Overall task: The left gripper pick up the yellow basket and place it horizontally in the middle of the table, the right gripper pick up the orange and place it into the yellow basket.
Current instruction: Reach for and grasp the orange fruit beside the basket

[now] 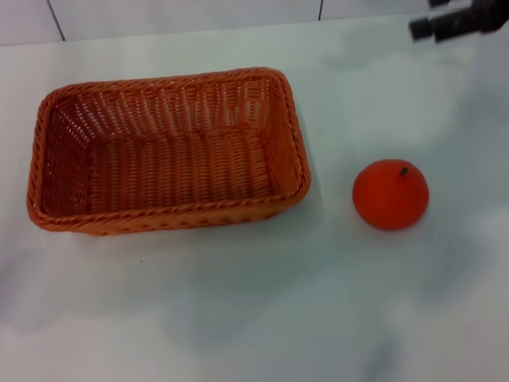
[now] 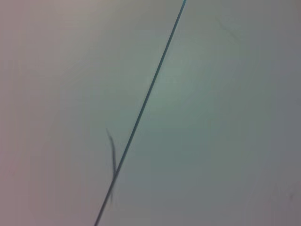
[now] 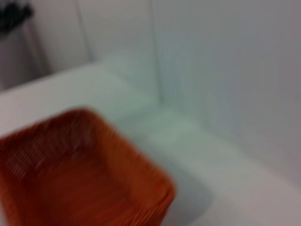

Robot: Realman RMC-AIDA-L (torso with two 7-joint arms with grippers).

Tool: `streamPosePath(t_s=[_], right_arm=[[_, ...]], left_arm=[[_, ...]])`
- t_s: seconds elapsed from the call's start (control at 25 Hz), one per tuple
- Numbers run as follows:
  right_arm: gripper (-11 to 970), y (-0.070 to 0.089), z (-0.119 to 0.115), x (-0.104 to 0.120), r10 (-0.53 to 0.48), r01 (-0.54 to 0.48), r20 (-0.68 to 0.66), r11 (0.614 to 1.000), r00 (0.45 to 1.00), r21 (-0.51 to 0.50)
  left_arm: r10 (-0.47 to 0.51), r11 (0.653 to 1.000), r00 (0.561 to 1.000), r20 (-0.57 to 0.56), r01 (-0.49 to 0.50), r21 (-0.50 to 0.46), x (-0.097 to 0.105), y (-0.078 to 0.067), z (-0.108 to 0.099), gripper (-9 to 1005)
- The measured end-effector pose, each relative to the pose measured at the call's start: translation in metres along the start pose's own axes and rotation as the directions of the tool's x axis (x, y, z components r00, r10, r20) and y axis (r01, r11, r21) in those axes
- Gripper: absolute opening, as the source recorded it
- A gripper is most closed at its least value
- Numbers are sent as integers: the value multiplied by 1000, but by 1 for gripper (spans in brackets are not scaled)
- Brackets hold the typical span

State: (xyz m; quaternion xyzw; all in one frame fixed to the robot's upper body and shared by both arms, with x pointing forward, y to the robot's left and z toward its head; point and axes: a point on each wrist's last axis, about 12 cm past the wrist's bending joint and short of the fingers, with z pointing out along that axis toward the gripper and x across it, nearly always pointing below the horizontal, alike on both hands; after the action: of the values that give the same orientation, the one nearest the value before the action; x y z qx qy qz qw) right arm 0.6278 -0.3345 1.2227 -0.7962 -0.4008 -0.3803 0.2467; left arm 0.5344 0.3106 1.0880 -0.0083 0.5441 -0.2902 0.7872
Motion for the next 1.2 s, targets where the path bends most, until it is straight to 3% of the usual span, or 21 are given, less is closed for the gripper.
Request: streamPosePath(t_s=[0.12,0.32,0.68,1.2], right_arm=[[758,-8,9,-6,-12,7,91,999,996,53],[917,-17,19,-22,-35,9,231,994,972,111],[943,-29,33,-38,-47,-7,333,987,942,160],[944,-47,78,-41,-112,36,452,984,885,174]], left_arm=[[-15,1000,1000,-3,15,2,3,-2,3,703],[-19,1000,1000,-16,19,2,6,-3,11,702],[-32,999,999,-28,32,4,10,-6,24,703],[-39,999,999,-30,40,6,12,-7,26,702]])
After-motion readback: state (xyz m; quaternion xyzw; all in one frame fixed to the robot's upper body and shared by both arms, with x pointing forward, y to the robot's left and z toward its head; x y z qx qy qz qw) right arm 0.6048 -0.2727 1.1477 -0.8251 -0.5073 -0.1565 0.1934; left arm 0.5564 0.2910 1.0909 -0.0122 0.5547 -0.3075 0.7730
